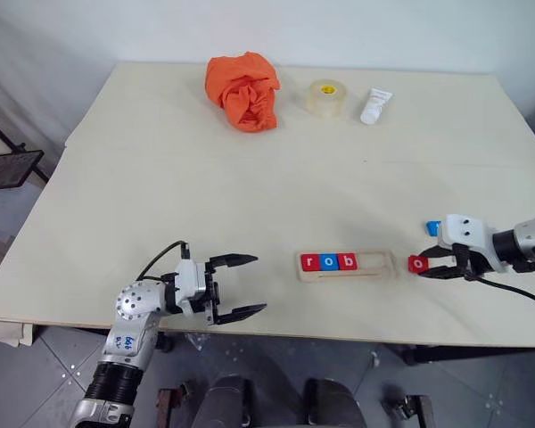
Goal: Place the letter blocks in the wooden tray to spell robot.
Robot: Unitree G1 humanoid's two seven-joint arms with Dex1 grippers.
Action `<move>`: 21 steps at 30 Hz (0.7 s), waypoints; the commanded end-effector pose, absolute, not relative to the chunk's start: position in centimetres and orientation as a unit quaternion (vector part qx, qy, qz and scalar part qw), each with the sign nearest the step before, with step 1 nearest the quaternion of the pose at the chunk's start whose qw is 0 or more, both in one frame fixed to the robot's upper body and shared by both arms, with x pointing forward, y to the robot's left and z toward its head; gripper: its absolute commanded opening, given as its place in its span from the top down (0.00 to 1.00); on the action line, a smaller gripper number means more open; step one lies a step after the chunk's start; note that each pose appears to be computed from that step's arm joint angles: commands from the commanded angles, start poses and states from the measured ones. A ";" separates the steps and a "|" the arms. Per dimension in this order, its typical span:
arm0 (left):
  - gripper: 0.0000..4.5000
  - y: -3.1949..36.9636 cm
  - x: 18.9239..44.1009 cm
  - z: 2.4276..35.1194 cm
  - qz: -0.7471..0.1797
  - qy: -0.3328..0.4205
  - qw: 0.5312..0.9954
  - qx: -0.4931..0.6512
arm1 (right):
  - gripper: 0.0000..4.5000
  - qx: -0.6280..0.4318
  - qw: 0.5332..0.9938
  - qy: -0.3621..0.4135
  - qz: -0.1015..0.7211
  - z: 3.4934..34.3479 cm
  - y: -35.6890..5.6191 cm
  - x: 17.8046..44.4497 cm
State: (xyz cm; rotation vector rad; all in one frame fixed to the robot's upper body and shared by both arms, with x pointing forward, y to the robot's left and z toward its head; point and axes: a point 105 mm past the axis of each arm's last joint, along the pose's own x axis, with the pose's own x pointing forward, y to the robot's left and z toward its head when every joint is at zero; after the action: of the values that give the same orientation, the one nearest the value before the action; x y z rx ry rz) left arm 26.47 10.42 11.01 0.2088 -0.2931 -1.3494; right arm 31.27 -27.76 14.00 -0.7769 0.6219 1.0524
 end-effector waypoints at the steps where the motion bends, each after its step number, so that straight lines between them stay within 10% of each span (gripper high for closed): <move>1: 0.00 10.2 26.8 11.5 -0.624 -0.148 0.761 0.098 | 0.68 -0.337 0.757 0.245 0.503 17.2 -24.9 31.5; 21: 0.00 10.4 27.1 11.5 -0.615 -0.159 0.765 0.104 | 0.68 -0.372 0.697 0.264 0.553 16.1 -19.9 32.8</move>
State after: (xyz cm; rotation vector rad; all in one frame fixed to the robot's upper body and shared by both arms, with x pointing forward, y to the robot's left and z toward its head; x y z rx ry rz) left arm 27.28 10.15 11.16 0.2163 -0.3194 -1.3505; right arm 32.72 -20.12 15.16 -0.8090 0.6139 1.2215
